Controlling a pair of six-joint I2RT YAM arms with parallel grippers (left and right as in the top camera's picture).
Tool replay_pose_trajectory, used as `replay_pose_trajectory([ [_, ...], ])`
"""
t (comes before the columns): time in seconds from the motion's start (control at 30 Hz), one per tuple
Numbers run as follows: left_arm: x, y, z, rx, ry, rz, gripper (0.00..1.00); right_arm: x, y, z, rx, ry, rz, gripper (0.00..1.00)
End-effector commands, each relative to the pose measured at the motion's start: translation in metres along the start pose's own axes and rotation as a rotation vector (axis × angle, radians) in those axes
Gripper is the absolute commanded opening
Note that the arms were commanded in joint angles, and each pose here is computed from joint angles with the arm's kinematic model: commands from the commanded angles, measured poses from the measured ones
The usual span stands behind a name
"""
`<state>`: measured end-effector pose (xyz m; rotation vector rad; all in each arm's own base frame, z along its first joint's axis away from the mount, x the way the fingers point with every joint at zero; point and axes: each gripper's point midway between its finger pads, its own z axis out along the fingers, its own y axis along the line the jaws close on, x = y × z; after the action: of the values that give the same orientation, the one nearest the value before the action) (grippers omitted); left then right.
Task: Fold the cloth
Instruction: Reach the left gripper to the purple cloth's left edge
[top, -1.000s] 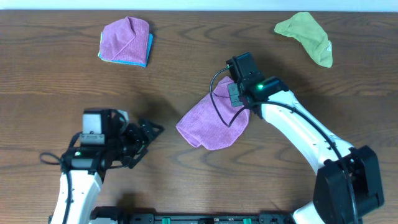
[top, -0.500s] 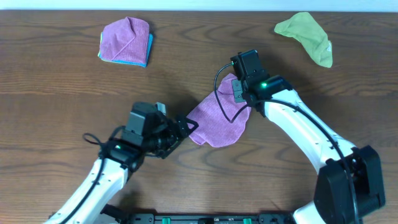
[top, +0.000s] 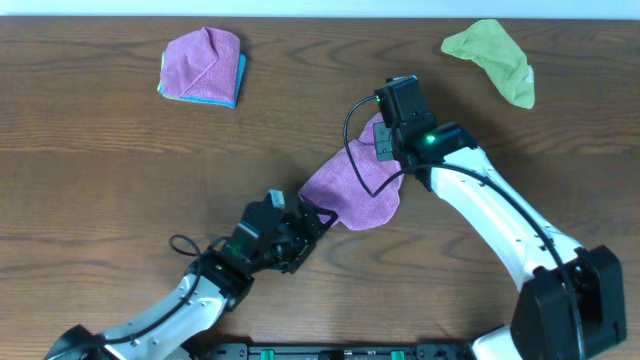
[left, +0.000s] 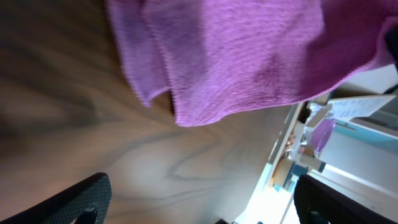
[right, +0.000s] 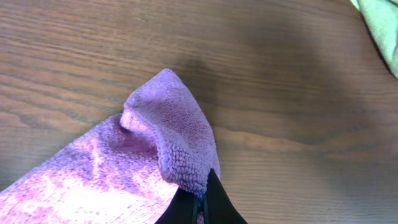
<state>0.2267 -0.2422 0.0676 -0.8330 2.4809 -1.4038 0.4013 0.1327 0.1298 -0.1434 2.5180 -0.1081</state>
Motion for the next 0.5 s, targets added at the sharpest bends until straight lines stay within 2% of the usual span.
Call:
replay_pose_trajectory([
  [0.0,-0.006,0.006,0.009,-0.019,-0.068,-0.051,0.95,-0.013,-0.001,-0.009,-0.032,-0.03,0.046,0.01],
  [0.47,-0.016,0.008,0.043,0.03,-0.072,-0.077,0.97,-0.012,0.005,-0.011,-0.07,-0.024,0.048,0.01],
])
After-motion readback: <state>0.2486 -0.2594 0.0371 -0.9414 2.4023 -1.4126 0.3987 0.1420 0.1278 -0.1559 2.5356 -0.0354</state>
